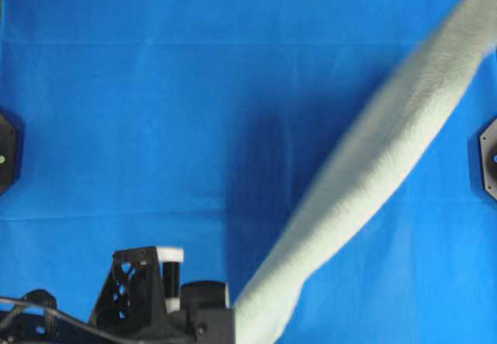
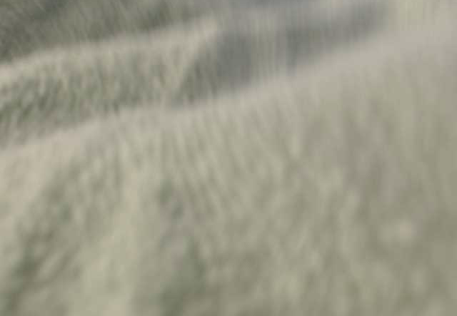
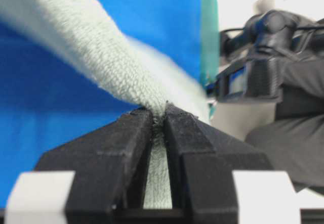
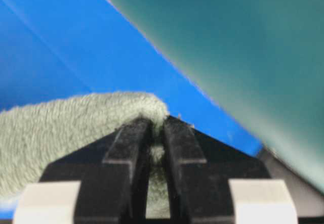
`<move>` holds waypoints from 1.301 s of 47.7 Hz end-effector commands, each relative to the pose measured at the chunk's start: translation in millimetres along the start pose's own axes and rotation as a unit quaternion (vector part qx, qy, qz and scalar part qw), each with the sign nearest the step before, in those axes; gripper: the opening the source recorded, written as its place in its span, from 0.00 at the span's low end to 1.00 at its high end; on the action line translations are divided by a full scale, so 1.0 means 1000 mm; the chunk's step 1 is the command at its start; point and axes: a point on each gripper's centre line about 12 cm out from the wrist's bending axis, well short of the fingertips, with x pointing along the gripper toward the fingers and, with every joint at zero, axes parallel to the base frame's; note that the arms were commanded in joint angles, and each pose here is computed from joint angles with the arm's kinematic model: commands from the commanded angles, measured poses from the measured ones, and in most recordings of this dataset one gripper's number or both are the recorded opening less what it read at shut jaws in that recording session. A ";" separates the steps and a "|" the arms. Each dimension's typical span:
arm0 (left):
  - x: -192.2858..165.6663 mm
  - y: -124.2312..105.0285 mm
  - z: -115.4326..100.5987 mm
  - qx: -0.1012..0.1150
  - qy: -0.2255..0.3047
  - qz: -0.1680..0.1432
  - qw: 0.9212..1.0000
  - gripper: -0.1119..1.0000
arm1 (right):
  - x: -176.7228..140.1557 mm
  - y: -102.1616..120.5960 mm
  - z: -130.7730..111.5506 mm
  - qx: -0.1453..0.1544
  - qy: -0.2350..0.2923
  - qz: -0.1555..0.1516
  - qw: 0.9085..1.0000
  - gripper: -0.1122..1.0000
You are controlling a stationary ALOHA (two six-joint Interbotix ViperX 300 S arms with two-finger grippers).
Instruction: Fold a bath towel.
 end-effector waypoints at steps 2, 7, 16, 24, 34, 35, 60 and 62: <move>-0.011 0.012 -0.012 0.000 0.006 0.009 1.000 0.17 | 0.012 0.011 -0.006 -0.019 0.024 -0.032 0.999 0.19; 0.001 0.030 -0.039 -0.020 0.038 0.033 0.999 0.17 | 0.052 0.035 -0.013 -0.065 0.030 -0.059 0.996 0.19; 0.018 0.070 -0.103 -0.093 0.068 0.059 0.992 0.17 | 0.150 0.048 -0.019 -0.063 0.058 -0.044 0.995 0.19; 0.030 0.103 -0.164 -0.150 0.072 0.055 0.984 0.17 | 0.230 0.053 -0.017 -0.053 0.053 0.007 0.997 0.19; 0.047 0.149 -0.222 -0.211 0.083 0.072 0.971 0.17 | 0.301 0.058 -0.012 -0.064 0.062 0.031 0.996 0.19; 0.048 0.152 -0.227 -0.214 0.083 0.074 0.970 0.17 | 0.305 0.058 -0.011 -0.066 0.064 0.029 0.995 0.19; 0.055 0.184 -0.254 -0.225 0.080 0.084 0.967 0.62 | 0.321 0.060 -0.012 -0.088 0.103 0.016 0.991 0.39; 0.054 0.185 -0.254 -0.223 0.081 0.085 0.968 0.73 | 0.317 0.059 -0.013 -0.098 0.112 0.009 0.989 0.52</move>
